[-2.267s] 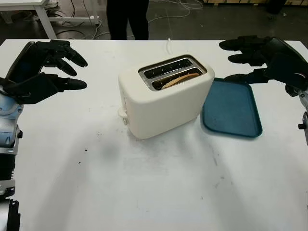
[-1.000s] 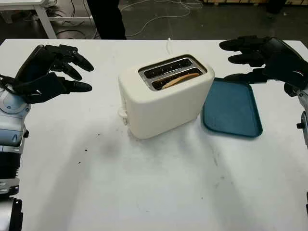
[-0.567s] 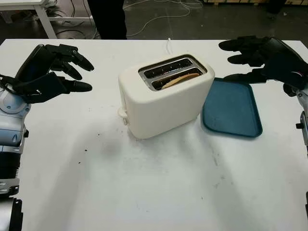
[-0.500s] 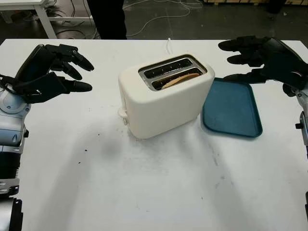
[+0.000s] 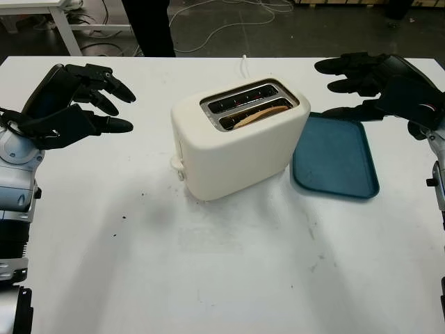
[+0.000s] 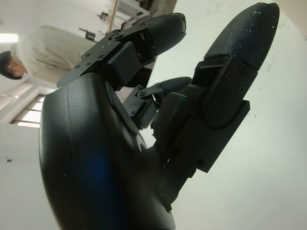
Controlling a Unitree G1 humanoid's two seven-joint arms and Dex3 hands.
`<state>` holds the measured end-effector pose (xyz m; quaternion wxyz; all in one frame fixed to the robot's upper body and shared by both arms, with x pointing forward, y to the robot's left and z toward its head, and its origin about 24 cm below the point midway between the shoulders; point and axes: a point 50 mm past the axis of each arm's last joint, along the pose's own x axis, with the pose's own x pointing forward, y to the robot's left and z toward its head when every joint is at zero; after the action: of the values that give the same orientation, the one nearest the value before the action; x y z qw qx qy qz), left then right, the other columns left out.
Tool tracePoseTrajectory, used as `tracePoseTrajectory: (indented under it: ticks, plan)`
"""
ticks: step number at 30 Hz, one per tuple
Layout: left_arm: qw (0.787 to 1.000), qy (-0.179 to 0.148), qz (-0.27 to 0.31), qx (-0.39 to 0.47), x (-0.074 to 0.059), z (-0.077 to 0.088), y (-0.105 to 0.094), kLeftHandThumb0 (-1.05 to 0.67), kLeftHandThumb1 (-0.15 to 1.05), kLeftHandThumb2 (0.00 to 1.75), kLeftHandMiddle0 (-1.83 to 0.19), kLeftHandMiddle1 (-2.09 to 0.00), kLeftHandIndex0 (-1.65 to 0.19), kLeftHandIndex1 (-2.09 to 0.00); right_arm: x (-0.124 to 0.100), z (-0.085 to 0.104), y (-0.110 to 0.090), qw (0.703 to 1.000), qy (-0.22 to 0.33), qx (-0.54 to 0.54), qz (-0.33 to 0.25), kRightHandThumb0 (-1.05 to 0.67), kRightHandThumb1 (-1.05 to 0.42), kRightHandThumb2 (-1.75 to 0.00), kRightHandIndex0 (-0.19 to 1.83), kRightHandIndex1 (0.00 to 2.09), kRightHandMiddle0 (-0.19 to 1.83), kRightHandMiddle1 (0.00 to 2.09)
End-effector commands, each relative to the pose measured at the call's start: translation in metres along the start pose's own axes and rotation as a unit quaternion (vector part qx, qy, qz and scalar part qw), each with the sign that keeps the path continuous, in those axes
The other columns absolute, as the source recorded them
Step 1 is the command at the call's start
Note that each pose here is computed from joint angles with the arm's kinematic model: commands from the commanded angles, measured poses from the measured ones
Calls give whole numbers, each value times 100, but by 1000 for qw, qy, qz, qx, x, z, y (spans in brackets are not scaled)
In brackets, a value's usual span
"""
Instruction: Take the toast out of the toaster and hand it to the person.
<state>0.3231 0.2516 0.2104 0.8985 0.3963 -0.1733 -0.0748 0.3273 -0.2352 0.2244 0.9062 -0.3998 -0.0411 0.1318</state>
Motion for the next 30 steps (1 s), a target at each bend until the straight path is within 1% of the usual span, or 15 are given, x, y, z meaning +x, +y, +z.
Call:
tracePoseTrajectory:
  ticks: [1, 6, 11, 15, 18, 25, 30]
  plan:
    - [1000, -5, 3, 3, 1, 3, 3, -105, 66, 0, -87, -85, -84, -73, 2, 6, 0, 1000, -14, -2, -3, -43, -74, 0, 46, 25, 52, 1]
    - [1000, 0, 2, 5, 1, 2, 3, -105, 66, 0, -87, -86, -83, -74, 2, 7, 0, 1000, -9, -2, -2, -43, -75, 0, 44, 27, 52, 0]
    - [1000, -4, 4, 7, 0, 2, 3, -105, 65, 0, -86, -85, -84, -74, 3, 6, -1, 1000, -13, -2, -3, -43, -74, 0, 44, 30, 53, 1]
    - [1000, -3, 4, 2, 0, 2, 3, -105, 66, 0, -86, -85, -84, -73, 3, 8, 0, 1000, -12, -2, -2, -41, -74, 0, 42, 31, 52, 1]
    - [1000, -1, 3, 3, 0, 2, 3, -105, 65, 0, -87, -85, -83, -73, 2, 7, 0, 1000, -14, -6, -3, -43, -74, 0, 43, 33, 53, 1]
    - [1000, -3, 2, 2, 0, 2, 3, -105, 66, 1, -85, -85, -83, -74, 2, 8, 0, 1000, -12, -1, -2, -40, -74, 0, 40, 35, 52, 1]
    - [1000, -4, 3, 4, 0, 2, 3, -105, 66, 0, -86, -86, -83, -74, 3, 7, 0, 1000, -10, -4, -1, -43, -74, 0, 39, 37, 53, 1]
